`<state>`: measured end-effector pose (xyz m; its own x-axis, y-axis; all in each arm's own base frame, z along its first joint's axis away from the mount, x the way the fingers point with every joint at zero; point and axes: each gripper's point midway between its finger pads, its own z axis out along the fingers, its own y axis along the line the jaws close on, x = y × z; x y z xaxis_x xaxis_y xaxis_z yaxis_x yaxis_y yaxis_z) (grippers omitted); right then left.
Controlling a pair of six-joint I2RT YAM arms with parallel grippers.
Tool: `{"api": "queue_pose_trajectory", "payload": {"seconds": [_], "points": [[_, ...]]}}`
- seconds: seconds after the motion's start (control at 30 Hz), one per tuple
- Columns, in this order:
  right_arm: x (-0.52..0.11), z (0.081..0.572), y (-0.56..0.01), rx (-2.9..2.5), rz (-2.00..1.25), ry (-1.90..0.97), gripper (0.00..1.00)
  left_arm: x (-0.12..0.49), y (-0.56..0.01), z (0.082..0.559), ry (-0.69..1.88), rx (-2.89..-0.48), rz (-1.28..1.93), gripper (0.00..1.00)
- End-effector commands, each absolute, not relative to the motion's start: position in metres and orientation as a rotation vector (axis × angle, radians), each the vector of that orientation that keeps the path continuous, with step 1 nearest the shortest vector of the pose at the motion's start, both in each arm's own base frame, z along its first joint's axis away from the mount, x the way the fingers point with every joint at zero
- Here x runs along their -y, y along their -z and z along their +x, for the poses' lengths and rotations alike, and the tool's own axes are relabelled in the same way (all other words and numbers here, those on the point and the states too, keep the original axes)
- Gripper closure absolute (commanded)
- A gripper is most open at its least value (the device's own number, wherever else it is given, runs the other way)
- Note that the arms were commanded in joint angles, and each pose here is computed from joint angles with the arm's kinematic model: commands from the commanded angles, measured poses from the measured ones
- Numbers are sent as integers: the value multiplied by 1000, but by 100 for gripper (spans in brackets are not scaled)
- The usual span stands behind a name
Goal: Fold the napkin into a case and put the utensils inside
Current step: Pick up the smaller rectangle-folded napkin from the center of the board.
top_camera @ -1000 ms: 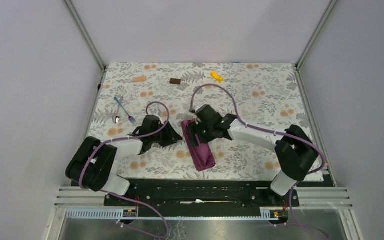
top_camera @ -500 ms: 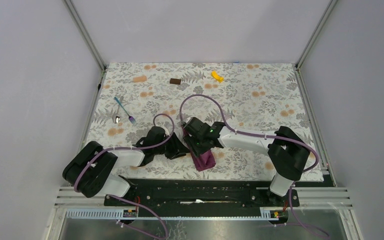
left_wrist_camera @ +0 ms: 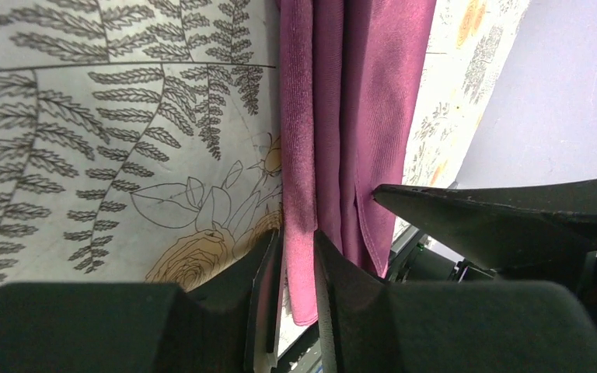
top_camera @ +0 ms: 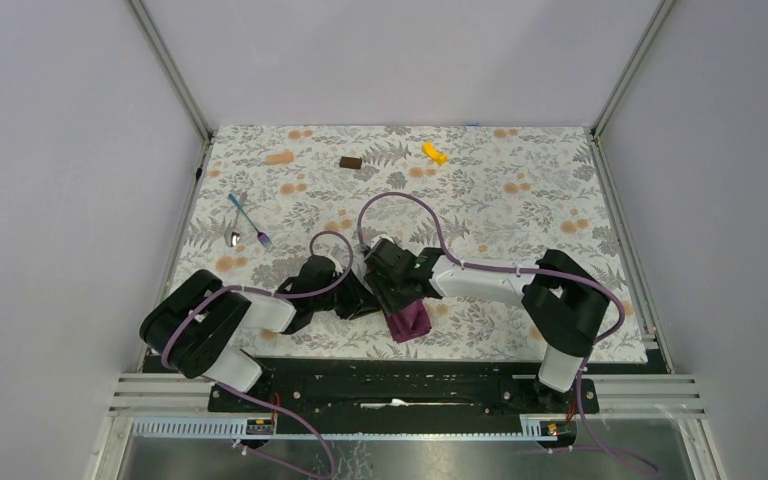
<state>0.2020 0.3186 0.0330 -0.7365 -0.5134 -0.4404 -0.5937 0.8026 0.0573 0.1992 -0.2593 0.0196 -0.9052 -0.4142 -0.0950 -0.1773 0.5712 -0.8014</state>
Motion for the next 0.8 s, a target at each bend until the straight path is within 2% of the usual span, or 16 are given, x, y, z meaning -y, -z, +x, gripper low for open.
{"api": "queue_pose_trajectory", "payload": {"seconds": [0.0, 0.23, 0.37, 0.7, 0.77], "points": [[-323, 202, -28, -2557, -826, -249, 45, 254, 0, 193, 1170, -2587, -534, 74], [-322, 199, -14, -2557, -829, -195, 48, 251, 6, 191, 1139, -2591, -566, 78], [-319, 202, -13, -2536, -818, -145, 56, 248, 11, 189, 1124, -2597, -592, 80], [-329, 205, -48, -2488, -748, -237, 98, 250, 18, 184, 1142, -2607, -599, 85], [-333, 203, -56, -2482, -740, -274, 100, 251, 18, 184, 1146, -2607, -596, 86]]}}
